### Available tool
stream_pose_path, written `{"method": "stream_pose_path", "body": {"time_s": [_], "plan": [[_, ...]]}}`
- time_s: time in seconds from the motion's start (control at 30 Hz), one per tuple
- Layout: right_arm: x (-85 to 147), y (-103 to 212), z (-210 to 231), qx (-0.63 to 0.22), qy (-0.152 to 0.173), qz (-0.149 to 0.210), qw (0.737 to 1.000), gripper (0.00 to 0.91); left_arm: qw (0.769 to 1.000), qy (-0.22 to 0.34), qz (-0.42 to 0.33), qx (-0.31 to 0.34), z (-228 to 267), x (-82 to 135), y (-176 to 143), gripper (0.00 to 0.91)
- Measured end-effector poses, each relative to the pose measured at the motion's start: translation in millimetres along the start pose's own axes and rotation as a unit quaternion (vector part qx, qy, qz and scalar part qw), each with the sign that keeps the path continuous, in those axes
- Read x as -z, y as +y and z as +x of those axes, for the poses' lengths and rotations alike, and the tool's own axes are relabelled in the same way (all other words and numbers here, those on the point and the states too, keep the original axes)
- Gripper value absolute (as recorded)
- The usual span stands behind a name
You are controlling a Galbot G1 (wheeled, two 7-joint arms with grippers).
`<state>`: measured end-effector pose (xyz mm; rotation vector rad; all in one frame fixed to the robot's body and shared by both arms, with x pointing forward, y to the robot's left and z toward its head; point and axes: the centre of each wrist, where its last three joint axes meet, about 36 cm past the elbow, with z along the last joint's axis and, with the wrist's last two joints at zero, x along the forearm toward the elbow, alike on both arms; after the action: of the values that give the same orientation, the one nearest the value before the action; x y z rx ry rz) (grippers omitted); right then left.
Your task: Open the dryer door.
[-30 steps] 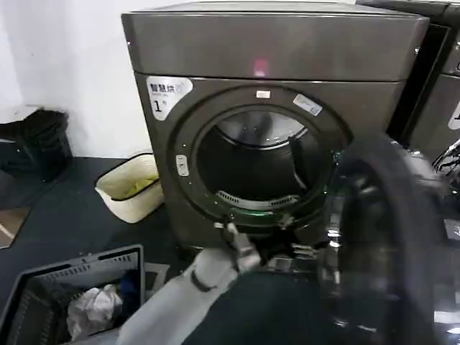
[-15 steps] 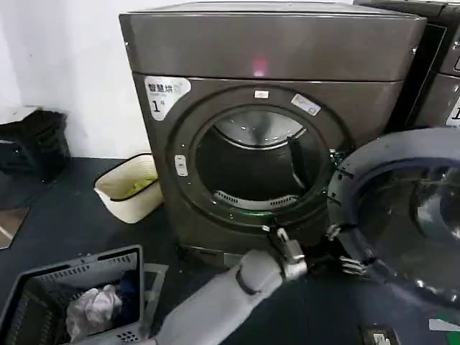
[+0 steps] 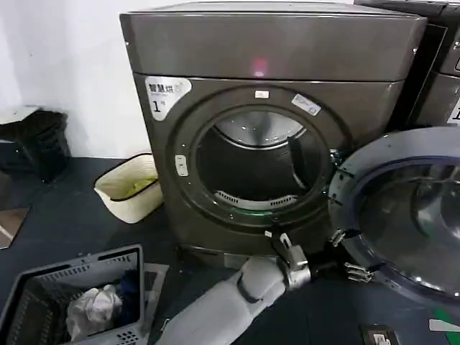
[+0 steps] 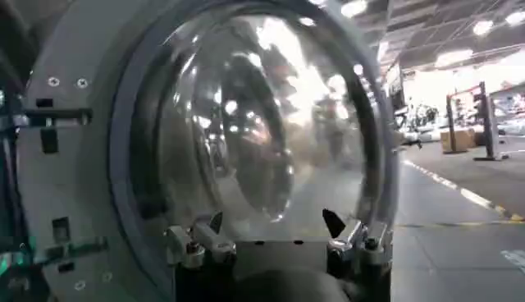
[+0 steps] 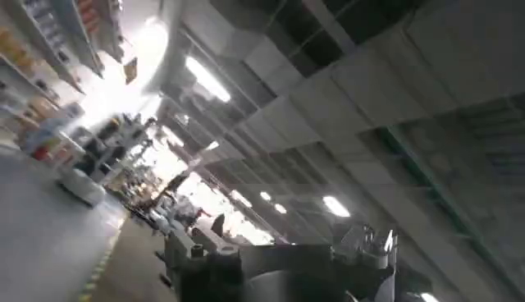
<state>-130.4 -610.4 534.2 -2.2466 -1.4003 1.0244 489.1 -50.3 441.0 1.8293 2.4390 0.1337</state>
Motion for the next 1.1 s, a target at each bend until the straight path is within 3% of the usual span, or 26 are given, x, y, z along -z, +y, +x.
{"method": "stream_pose_path", "body": {"time_s": [0.23, 0.43, 0.7, 0.9, 1.1], "plan": [[-3, 6, -5, 0.009, 0.008, 0.001, 1.0, 0.907, 0.997, 0.037, 0.039, 0.055, 62, 9, -6, 0.907], [1, 11, -11, 0.017, 0.018, -0.012, 1.0, 0.907, 0.979, 0.107, 0.06, 0.165, 158, 20, 1, 0.907], [9, 31, 1, 0.06, -0.001, -0.047, 0.997, 0.907, 0.914, 0.221, 0.114, 0.32, 264, 47, 5, 0.907], [10, 46, 18, 0.092, -0.011, -0.06, 0.994, 0.907, 0.854, 0.321, 0.14, 0.384, 321, 69, 26, 0.907], [12, 63, 29, 0.125, -0.007, -0.085, 0.988, 0.907, 0.806, 0.362, 0.184, 0.43, 368, 89, 40, 0.907]]}}
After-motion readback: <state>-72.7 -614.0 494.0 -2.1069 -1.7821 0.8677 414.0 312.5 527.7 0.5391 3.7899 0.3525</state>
